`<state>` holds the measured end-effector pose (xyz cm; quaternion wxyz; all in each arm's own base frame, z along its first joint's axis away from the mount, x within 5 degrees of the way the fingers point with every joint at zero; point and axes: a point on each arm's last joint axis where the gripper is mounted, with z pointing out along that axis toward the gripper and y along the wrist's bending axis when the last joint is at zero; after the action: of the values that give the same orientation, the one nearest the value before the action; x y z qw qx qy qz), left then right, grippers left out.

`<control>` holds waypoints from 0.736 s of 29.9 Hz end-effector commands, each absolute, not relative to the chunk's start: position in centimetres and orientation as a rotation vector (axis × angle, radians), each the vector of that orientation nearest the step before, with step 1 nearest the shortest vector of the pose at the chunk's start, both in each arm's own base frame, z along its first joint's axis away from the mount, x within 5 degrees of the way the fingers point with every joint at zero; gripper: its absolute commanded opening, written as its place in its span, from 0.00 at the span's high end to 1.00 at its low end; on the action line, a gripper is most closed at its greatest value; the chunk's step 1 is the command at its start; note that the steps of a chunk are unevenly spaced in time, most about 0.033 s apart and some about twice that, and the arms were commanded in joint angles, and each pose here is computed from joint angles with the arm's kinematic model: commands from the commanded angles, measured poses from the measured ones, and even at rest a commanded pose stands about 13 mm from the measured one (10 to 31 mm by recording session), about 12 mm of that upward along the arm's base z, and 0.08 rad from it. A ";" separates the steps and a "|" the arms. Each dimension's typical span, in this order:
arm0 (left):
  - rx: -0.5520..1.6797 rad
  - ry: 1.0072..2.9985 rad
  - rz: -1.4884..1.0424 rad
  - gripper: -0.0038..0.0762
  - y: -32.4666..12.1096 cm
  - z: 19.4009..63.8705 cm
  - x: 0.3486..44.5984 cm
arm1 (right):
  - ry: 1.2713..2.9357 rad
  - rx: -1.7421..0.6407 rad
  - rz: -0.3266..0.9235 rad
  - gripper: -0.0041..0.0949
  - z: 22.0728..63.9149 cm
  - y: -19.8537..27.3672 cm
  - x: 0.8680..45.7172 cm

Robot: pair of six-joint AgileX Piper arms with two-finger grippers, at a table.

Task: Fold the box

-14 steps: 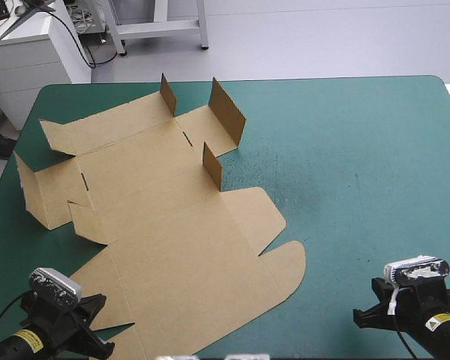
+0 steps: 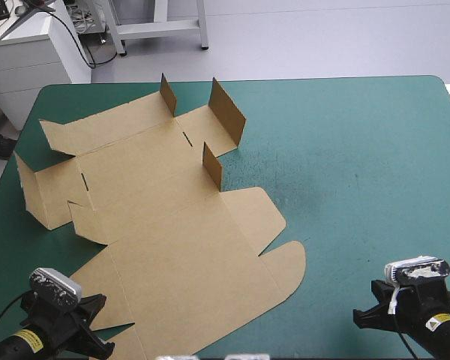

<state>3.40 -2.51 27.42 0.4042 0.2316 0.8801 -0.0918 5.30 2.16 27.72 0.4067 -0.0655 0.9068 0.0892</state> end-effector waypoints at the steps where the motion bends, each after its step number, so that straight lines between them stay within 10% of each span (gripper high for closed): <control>1: 0.555 2.144 -0.254 0.96 -2.7 28.7 3.7 | 2.242 -0.123 0.253 0.98 29.9 2.1 6.2; 22: 0.555 2.144 -0.254 0.96 -2.7 28.7 3.7 | 2.305 -0.153 0.289 0.95 40.5 0.5 18.5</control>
<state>3.42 -2.51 27.44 0.4053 0.2314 0.8796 -0.0917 16.78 0.50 38.01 0.3587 -0.0564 0.9256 0.1068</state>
